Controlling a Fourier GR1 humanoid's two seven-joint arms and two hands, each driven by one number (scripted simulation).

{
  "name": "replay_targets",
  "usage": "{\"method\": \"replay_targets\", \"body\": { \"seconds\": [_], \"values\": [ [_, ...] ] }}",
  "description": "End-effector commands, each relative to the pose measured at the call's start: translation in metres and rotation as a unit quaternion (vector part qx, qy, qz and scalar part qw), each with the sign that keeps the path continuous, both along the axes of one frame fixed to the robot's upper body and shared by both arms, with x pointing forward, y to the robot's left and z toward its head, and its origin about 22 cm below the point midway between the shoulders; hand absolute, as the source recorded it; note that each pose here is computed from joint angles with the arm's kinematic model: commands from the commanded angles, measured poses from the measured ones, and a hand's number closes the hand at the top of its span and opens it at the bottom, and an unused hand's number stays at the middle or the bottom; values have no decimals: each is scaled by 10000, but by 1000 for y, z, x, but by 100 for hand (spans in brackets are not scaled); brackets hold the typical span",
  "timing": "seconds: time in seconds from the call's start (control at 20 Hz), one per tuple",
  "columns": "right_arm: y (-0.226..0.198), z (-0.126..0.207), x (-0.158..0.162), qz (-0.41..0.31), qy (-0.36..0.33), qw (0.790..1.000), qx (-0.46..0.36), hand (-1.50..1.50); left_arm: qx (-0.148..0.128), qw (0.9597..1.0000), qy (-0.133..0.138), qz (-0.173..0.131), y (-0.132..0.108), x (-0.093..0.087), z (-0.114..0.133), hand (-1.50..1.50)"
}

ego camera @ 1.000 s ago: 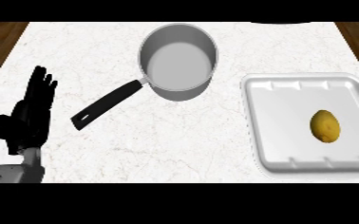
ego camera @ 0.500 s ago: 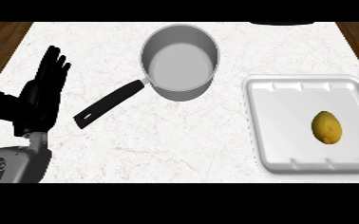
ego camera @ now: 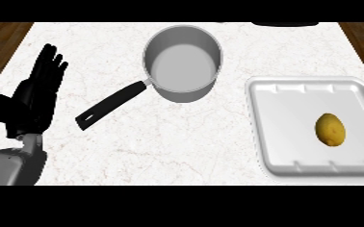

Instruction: Pick the lemon from the tray and place it in the pot

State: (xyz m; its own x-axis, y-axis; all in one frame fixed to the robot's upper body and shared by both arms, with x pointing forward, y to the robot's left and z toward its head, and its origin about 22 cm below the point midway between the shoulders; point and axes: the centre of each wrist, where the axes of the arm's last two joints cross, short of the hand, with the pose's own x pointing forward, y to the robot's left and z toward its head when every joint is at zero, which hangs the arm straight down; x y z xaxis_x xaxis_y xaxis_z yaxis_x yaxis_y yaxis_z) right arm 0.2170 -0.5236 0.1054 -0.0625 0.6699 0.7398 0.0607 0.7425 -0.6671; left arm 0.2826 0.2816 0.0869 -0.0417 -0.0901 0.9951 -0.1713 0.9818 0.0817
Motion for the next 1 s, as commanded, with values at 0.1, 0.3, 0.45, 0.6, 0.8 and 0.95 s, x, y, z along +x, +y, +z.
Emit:
{"method": "replay_targets", "body": {
  "seconds": [0.1, 0.3, 0.45, 0.6, 0.8, 0.95],
  "values": [
    [38, 20, 20, 438, 1404, 9843, -974, -150, 56, 10000, 10, -44, 2, -2, -3, 0],
    [64, 30, 31, 597, 2028, 9697, -1222, -150, -19, 10000, 37, 50, -11, 0, -13, 0],
    [87, 24, 37, 658, 2187, 9664, -1180, -150, 17, 10000, 25, -19, -12, 11, 6, 0],
    [114, 20, 31, 619, 2256, 9660, -1105, -150, 6, 10000, 19, 57, 5, 2, -18, 0],
    [115, 1, 27, 564, 2297, 9653, -1107, -150, -71, 10000, 19, -12, 6, 8, -2, 0],
    [118, -9, 33, 472, 2370, 9635, -1151, -150, -94, 9999, -34, 20, 4, -8, -8, 0]
  ]
}}
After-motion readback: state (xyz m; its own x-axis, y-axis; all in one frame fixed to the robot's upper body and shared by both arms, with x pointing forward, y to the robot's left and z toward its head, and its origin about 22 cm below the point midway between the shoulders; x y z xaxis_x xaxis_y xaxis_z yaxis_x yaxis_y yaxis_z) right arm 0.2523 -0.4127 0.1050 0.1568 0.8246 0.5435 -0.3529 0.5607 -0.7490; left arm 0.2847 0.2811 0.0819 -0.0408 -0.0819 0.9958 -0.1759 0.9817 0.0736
